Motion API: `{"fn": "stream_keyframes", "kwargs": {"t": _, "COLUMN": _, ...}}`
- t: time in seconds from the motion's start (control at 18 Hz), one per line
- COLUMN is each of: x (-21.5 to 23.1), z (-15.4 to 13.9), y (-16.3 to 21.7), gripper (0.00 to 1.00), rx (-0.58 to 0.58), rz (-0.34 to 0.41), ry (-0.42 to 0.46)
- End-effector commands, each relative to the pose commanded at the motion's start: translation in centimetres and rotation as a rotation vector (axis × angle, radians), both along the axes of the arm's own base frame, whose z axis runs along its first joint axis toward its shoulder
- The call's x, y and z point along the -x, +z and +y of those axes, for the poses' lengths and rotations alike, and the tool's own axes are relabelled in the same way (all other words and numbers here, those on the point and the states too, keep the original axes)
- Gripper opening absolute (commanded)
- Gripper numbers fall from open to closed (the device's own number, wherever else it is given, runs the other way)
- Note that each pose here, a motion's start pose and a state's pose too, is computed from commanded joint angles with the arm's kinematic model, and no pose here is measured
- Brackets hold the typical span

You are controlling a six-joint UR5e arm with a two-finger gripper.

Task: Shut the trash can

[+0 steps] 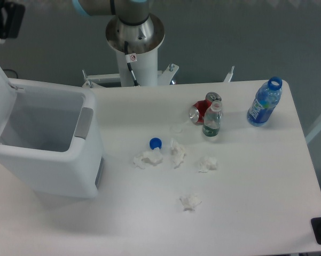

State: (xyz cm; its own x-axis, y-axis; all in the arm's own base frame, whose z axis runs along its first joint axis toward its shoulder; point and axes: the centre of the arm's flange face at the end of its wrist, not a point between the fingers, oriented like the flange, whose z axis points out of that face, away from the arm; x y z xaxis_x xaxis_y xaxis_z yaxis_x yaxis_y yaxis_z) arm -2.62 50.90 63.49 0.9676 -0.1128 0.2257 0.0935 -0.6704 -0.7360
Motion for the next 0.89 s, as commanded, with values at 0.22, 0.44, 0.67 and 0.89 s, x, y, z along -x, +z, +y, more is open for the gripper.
{"fn": "stream_keyframes", "kwargs": {"t": 0.22, "x": -1.2, "z": 0.1, "y": 0.4, "gripper": 1.00, "rx": -0.007, "rz": 0.003, "ry": -0.023}}
{"fn": "stream_keyframes", "kwargs": {"t": 0.44, "x": -2.3, "z": 0.1, "y": 0.9, "gripper": 1.00, "rx": -0.020, "rz": 0.007, "ry": -0.047}}
{"fn": "stream_keyframes", "kwargs": {"t": 0.67, "x": -4.6, "z": 0.3, "y": 0.7, "gripper": 1.00, "rx": -0.016, "rz": 0.005, "ry": -0.093}}
{"fn": "stream_keyframes", "kwargs": {"t": 0.89, "x": -6.3, "z": 0.6, "y": 0.4, "gripper": 1.00, "rx": -0.013, "rz": 0.005, "ry": -0.130}}
